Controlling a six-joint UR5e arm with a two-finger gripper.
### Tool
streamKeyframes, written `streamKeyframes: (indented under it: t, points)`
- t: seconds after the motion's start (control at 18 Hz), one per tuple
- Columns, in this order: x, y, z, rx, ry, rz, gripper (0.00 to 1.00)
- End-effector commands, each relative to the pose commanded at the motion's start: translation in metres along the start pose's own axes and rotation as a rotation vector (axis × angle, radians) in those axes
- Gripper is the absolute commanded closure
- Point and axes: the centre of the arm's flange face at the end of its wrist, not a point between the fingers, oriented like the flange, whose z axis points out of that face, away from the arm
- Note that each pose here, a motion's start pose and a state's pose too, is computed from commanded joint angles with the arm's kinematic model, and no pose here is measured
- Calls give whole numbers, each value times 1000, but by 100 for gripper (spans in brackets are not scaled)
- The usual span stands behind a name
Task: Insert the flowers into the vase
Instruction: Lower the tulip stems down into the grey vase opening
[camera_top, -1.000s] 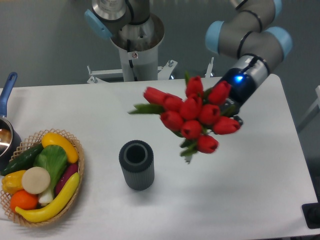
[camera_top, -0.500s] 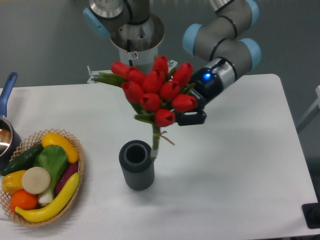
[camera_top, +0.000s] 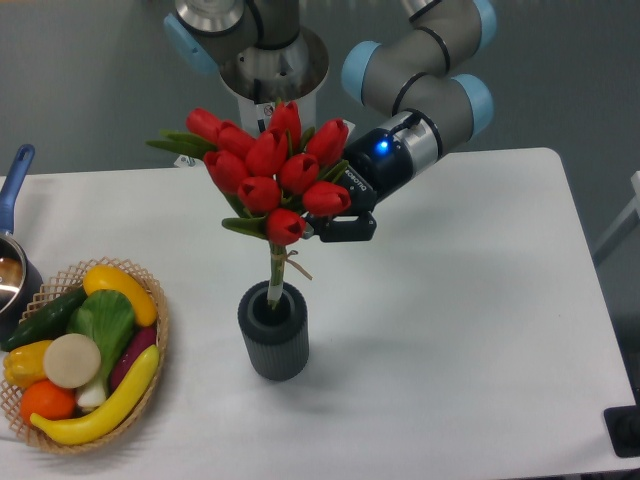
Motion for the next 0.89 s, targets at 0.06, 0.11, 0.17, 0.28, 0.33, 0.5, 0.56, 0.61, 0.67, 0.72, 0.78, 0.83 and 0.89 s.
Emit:
streamKeyframes:
  t: [0.06, 0.11, 0.17, 0.28, 0.33, 0.5, 0.56, 0.61, 0.67, 0.72, 0.78, 0.83, 0.89]
  points:
    - [-1, 2, 0, 0, 0, -3, 85]
    - [0, 3, 0, -1, -1, -6, 85]
    - [0, 5, 0, -1, -1, -11, 85]
    - [-3, 9, -1, -1, -2, -15, 85]
    - [-4, 11, -1, -1, -2, -15, 85]
    - [-6, 20, -2, -1, -4, -27, 85]
    - [-6, 23, -2, -1, -4, -31, 85]
    - [-6, 26, -2, -1, -4, -37, 85]
    - [-6, 28, -3, -1, -5, -41, 85]
    - [-6, 28, -3, -1, -5, -41, 85]
    - [-7, 30, -2, -2, -4, -44, 85]
    - [-8, 33, -2, -1, -3, -52, 85]
    - [-8, 34, -1, -2, -2, -52, 84]
